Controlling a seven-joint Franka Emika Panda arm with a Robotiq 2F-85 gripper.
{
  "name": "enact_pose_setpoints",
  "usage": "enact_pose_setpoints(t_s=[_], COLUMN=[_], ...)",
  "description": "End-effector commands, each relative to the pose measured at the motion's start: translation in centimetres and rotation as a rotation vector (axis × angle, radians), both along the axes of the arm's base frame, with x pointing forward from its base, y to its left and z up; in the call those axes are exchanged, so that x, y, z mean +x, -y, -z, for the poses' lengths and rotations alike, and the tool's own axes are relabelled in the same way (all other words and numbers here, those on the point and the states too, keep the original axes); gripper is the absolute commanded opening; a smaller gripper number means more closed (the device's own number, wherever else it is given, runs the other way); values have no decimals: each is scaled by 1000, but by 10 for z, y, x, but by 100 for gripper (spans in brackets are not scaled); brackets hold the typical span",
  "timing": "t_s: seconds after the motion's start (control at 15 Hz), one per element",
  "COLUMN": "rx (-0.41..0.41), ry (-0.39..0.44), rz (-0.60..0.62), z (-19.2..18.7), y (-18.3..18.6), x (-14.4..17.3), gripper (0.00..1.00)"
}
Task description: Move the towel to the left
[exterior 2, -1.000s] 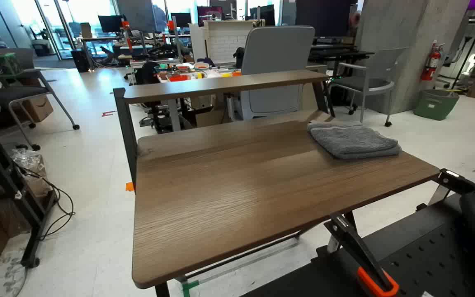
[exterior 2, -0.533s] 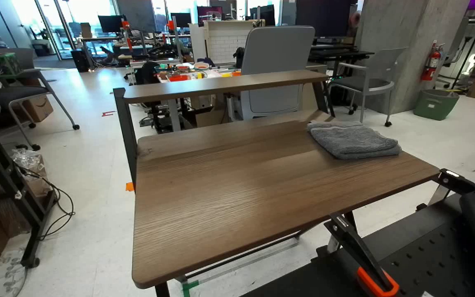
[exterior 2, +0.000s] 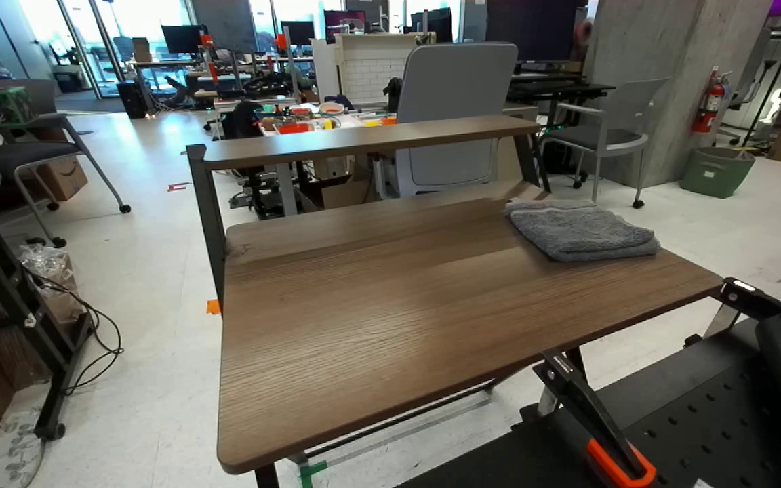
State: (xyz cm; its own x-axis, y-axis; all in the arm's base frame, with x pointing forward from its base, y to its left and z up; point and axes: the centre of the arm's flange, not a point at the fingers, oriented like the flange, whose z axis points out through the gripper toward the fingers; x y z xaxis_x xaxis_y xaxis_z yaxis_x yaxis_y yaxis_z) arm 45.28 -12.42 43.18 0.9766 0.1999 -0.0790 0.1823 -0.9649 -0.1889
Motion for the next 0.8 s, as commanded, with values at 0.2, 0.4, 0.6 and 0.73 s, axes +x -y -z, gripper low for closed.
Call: enact_pose_setpoints(t_s=[0.2,0.4,0.6,0.73], rx=[-81,-133,-177,-196], ry=[-56,-40,-31,-36], rz=[27,56,82,97], z=[75,118,151,172], y=[-15,-24,-19,-11], x=[64,85,98,103], gripper=[100,100,100,100])
